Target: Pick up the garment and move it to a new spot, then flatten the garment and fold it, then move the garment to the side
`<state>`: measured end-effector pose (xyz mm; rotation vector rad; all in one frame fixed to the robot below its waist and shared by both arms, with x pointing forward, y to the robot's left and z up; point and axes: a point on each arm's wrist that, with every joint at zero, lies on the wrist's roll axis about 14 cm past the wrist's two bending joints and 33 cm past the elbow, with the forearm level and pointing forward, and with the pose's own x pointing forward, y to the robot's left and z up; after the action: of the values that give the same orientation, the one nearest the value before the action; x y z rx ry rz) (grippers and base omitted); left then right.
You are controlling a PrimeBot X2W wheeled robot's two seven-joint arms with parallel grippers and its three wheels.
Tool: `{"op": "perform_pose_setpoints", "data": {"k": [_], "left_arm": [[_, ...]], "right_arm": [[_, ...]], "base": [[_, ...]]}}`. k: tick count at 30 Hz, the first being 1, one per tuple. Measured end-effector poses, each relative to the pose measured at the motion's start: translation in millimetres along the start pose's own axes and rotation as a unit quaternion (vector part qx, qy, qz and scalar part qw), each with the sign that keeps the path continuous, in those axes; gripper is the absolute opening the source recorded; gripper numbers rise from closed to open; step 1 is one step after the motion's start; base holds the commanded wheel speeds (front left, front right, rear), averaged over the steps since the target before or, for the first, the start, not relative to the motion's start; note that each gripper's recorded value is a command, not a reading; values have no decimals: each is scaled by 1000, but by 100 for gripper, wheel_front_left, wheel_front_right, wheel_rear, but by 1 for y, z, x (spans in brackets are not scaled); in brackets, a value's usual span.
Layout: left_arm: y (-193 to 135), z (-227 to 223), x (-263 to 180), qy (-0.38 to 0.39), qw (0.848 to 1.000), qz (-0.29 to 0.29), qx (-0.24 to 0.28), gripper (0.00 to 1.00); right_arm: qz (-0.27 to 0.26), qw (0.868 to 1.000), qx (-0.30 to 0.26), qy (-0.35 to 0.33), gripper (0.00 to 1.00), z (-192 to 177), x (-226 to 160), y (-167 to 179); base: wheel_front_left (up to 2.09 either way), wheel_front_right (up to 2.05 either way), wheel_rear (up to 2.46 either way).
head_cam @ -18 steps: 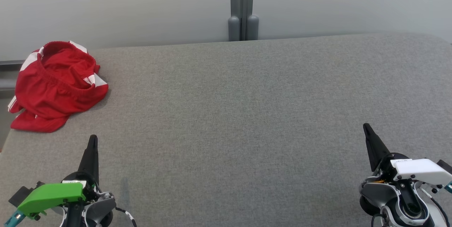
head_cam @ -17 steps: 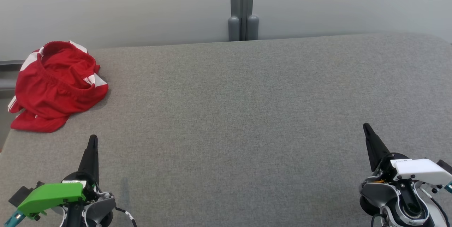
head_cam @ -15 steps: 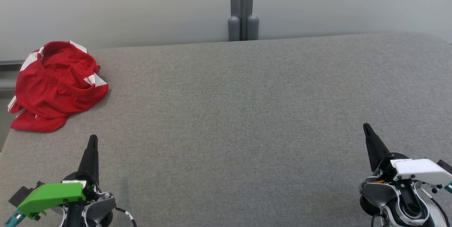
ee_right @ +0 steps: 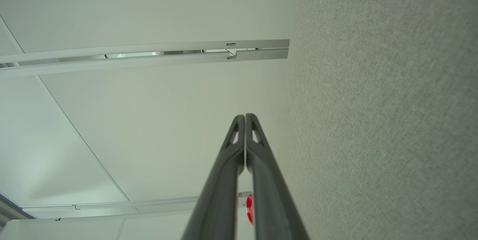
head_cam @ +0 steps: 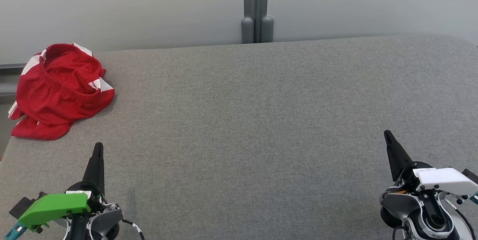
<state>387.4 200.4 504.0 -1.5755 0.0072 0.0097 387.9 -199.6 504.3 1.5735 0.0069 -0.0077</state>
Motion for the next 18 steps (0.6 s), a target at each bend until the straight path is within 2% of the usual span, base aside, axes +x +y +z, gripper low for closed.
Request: {"op": "perform_pose_setpoints", "data": {"k": [18], "left_arm": [[0, 0, 0, 0, 1000, 0, 0, 0]], "right_arm": [[0, 1000, 0, 0, 0, 0, 0, 0]], "base": [[0, 0, 0]]}}
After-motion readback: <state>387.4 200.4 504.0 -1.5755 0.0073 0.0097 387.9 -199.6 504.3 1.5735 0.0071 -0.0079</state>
